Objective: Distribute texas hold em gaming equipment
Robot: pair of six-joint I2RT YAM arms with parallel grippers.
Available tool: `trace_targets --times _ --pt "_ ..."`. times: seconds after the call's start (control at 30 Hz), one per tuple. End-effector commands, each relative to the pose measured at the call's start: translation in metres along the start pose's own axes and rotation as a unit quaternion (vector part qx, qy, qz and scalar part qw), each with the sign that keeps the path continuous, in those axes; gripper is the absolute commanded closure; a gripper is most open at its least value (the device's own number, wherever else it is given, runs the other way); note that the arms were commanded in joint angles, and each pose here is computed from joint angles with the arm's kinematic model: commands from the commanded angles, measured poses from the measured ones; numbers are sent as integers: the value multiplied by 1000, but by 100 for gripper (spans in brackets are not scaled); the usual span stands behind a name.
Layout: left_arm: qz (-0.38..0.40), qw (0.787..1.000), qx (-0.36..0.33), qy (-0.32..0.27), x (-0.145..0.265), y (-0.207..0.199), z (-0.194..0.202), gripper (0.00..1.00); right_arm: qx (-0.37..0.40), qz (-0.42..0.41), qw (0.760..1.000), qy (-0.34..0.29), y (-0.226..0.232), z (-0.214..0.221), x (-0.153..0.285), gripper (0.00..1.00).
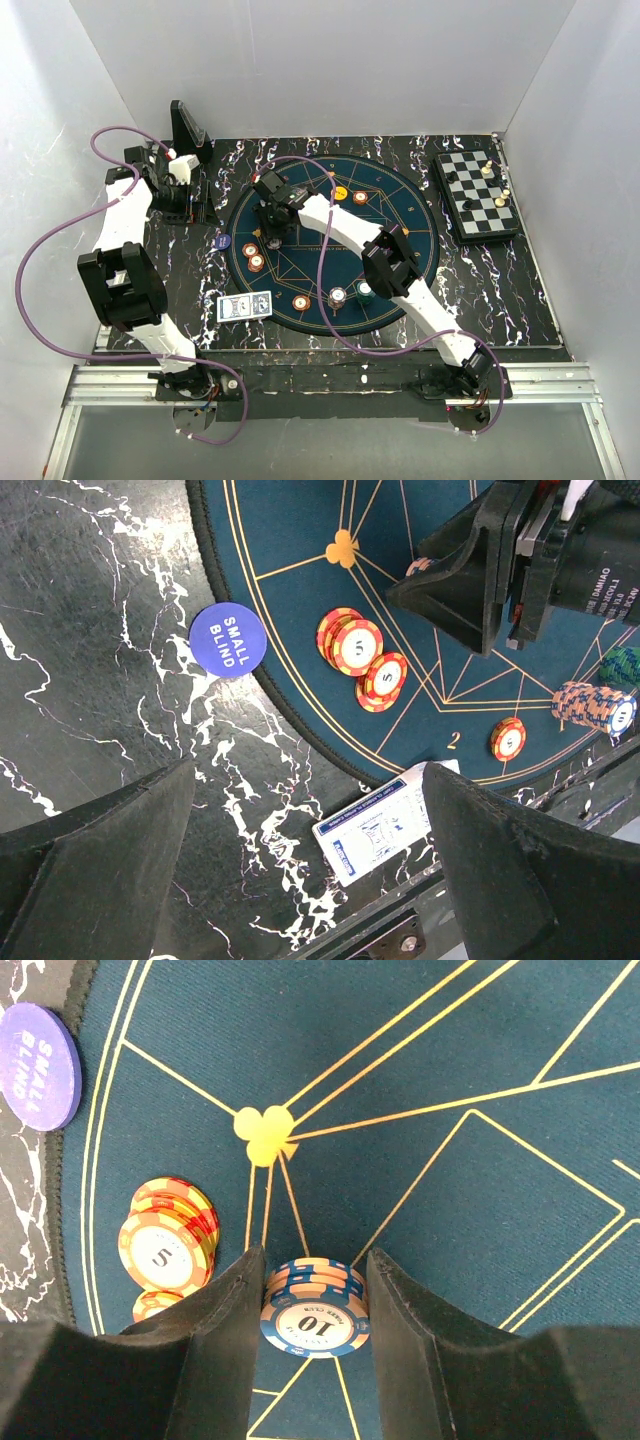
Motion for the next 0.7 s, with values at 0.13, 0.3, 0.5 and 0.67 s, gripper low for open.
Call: trace_targets --times 0.13,0.3,0.5,0.67 --pt "10 1000 1 -6 -1 1 1 2 -2 -45 999 -1 18 -1 -2 84" --pt "9 1000 4 -6 -2 2 0 2 5 -40 999 2 17 -1 10 52" --pt "6 1000 2 -11 3 -1 0 2 28 -33 998 -47 16 -26 54 28" --pt "5 1000 -1 -19 11 -7 1 2 43 -14 996 -75 14 -42 98 24"
Point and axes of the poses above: each gripper's point midway between its finger pads, its own x axis back along the fingers, its own y axis along the line the jaws close on, z = x × y, the point moved 9 cm from there along x, back along the fingers, and after that the axes turned 13 degrees about x, right-handed, at the moved point
